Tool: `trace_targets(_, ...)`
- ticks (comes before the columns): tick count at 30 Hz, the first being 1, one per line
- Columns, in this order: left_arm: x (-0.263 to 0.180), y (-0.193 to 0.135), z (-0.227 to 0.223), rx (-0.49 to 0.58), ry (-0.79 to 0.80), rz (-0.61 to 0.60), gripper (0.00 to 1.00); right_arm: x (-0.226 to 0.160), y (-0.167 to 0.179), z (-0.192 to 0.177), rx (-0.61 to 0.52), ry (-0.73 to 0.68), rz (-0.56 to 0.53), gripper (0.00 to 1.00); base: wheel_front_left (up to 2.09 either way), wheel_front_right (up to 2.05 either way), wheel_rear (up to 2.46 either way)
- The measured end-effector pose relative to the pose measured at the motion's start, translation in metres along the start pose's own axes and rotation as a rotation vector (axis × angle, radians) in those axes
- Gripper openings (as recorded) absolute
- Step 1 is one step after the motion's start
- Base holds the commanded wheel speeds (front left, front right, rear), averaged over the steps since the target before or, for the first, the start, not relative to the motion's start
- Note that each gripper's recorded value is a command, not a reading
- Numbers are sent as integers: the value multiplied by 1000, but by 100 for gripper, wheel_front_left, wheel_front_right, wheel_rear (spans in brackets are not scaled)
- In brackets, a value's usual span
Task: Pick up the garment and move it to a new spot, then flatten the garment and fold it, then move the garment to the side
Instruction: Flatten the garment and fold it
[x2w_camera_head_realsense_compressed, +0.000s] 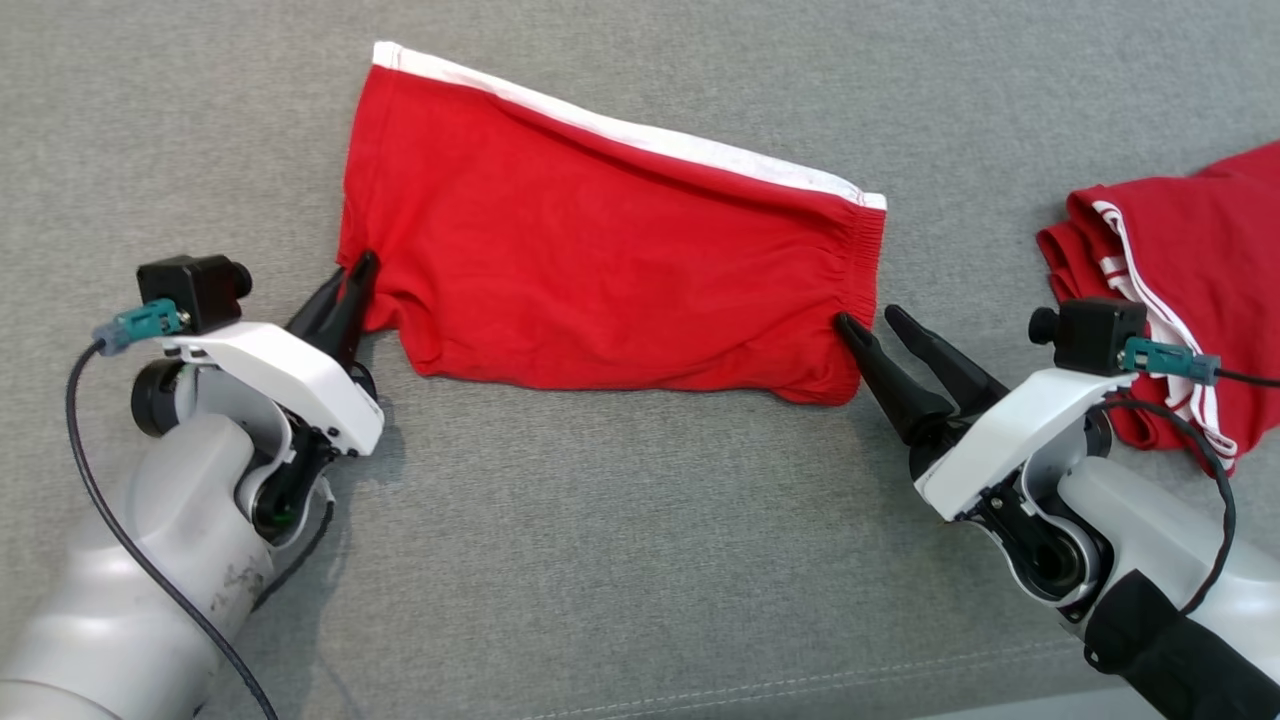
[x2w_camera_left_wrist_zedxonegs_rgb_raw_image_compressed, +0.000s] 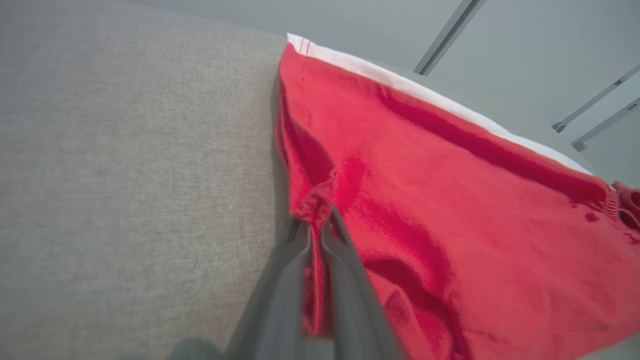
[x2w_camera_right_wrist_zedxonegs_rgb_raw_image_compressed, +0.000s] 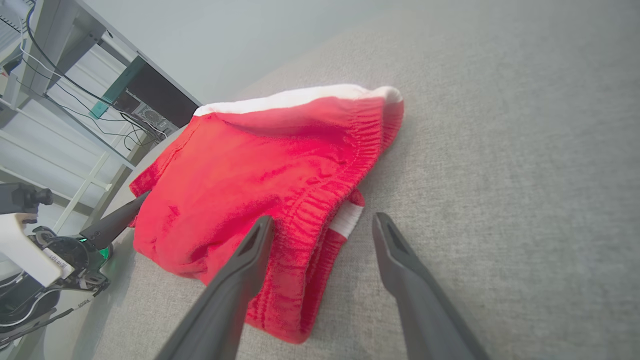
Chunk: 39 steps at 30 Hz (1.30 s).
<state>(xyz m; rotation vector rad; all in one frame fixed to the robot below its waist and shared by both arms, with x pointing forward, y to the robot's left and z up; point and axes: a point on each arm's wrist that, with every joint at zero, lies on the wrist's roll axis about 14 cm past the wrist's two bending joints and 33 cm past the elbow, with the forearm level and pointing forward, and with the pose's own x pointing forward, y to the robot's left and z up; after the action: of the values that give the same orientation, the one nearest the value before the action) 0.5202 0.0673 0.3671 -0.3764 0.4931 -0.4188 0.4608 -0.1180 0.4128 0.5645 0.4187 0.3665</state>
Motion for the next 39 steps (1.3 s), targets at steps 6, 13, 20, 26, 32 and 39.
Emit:
trace_targets(6, -19, 1, -2, -42, -26, 25, 0, 2, 7, -5, 2, 9, 19, 100, 0, 0, 0)
trace_targets(13, -52, 11, -7, -89, -69, 101, 0, 7, 14, -10, -20, 29, 37, 100, 0, 0, 0)
trace_targets(20, -87, 18, -8, -98, -114, 164, 0, 6, 25, -10, -43, 30, 56, 100, 0, 0, 0)
trace_targets(26, -117, 20, -23, -108, -117, 210, 0, 2, 37, -10, -63, 32, 80, 100, 0, 0, 0)
trace_targets(32, -127, 26, -12, -24, -155, 250, 100, 3, 43, -1, -70, 9, 91, 100, 0, 0, 0)
trace_targets(39, -148, 31, 22, 83, -281, 316, 100, -5, 45, -2, -69, -3, 88, 100, 0, 0, 0)
